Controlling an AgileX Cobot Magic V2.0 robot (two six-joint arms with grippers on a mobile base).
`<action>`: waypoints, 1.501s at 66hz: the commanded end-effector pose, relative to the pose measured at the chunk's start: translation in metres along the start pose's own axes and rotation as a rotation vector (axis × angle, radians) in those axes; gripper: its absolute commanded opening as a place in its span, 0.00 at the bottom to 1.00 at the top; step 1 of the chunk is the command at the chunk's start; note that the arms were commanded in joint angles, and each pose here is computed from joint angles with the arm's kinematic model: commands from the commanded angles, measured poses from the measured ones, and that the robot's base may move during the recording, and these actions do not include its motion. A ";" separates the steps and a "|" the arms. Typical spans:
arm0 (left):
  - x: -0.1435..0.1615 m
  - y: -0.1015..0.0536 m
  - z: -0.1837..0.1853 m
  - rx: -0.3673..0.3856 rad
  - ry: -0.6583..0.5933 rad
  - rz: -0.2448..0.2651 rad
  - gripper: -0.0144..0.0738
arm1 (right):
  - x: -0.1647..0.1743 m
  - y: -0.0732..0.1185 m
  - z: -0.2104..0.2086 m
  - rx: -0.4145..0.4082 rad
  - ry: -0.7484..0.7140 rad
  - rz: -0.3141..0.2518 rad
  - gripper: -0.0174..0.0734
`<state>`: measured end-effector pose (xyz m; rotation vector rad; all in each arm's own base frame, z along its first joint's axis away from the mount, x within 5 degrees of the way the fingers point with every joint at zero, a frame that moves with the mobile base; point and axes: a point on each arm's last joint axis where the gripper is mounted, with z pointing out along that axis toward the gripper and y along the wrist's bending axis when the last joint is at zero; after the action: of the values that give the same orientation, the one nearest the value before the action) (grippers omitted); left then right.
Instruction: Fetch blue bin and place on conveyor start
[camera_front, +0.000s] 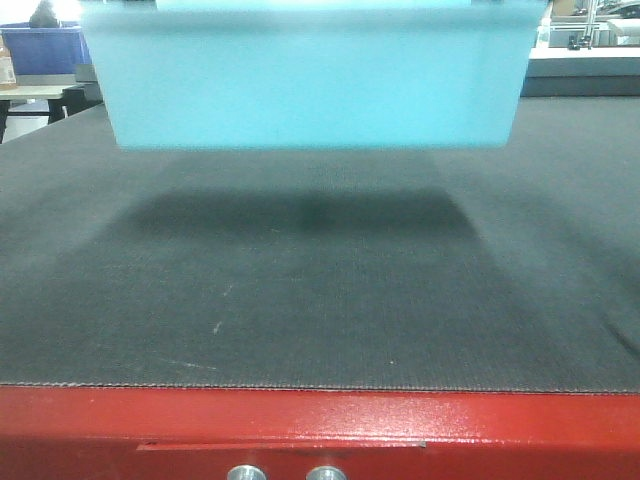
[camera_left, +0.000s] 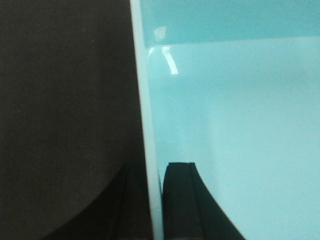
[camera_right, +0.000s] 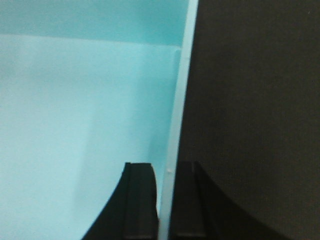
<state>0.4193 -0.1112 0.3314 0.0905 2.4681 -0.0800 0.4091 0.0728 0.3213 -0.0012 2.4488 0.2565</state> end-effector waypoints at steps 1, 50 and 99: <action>-0.002 0.002 0.015 -0.011 -0.023 0.018 0.04 | -0.006 -0.004 0.014 0.013 -0.041 -0.024 0.05; -0.006 0.006 -0.023 -0.024 -0.043 0.017 0.71 | -0.029 -0.011 -0.036 0.049 -0.120 -0.059 0.66; 0.086 0.049 -0.153 -0.072 -0.331 0.031 0.04 | 0.059 -0.018 -0.138 0.042 -0.335 -0.065 0.02</action>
<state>0.2756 -0.0546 0.3987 0.1210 2.2007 0.0396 0.2901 0.0385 0.3887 -0.0139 2.1990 0.1855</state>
